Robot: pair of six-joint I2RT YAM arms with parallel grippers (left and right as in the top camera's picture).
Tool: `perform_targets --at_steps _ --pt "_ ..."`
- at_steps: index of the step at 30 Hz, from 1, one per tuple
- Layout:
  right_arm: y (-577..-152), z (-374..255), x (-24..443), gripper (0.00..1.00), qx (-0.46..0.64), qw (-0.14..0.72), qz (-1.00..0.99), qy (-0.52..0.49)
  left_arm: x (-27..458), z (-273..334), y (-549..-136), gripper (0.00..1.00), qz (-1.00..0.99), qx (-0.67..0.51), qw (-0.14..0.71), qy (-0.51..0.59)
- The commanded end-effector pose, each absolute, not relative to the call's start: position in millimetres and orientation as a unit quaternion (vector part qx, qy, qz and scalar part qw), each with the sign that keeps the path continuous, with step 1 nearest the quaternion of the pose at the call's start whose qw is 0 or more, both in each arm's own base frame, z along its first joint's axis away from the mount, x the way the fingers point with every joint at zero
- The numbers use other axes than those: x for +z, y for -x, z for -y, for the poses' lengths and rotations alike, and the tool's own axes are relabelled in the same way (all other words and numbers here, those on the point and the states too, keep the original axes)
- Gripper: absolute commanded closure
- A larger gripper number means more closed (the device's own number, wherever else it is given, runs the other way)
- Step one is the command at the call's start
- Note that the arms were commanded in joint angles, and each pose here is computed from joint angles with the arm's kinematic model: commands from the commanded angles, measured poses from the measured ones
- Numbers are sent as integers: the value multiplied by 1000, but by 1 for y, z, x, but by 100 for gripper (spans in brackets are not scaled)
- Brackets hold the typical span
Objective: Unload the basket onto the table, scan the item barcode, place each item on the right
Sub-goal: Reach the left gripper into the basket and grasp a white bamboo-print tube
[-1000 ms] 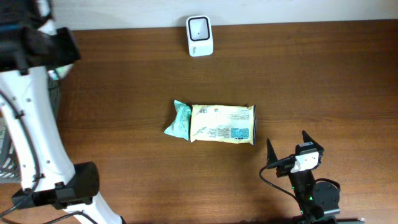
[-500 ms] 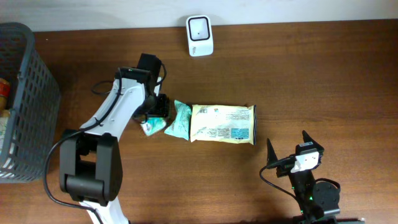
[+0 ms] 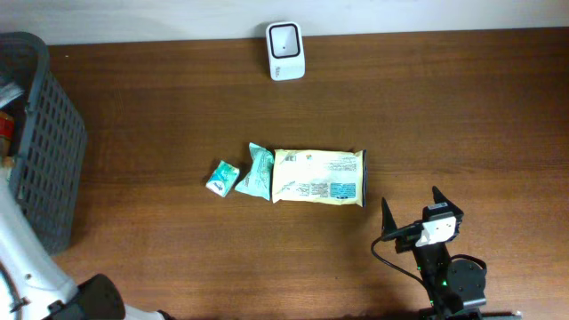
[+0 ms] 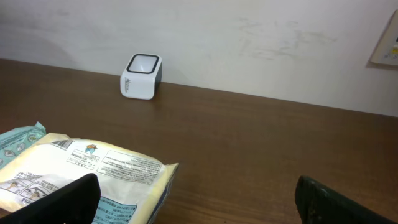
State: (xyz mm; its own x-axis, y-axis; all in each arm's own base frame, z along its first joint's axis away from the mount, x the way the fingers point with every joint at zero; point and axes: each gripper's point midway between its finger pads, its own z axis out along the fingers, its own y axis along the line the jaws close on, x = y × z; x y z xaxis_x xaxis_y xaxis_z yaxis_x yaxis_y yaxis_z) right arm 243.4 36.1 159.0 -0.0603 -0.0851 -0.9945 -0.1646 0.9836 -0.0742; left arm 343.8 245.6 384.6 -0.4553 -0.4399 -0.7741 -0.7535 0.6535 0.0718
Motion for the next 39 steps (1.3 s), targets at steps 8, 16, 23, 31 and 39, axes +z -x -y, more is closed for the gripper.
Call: perform_targets --at_steps 8,16,23,31,39 --pt "-244 -33 156 1 28 679 -729 77 230 -347 -291 3 -872 278 229 331" --pt "-244 -33 156 1 28 679 -729 77 156 -351 -308 7 -938 227 162 206" --pt "-244 -33 156 1 28 679 -729 77 105 -352 -310 11 -958 201 112 171" --pt "-244 -33 156 1 28 679 -729 77 46 -382 -294 47 -965 185 75 172" --pt "-244 -33 156 1 28 679 -729 77 15 -372 -300 100 -971 148 69 173"
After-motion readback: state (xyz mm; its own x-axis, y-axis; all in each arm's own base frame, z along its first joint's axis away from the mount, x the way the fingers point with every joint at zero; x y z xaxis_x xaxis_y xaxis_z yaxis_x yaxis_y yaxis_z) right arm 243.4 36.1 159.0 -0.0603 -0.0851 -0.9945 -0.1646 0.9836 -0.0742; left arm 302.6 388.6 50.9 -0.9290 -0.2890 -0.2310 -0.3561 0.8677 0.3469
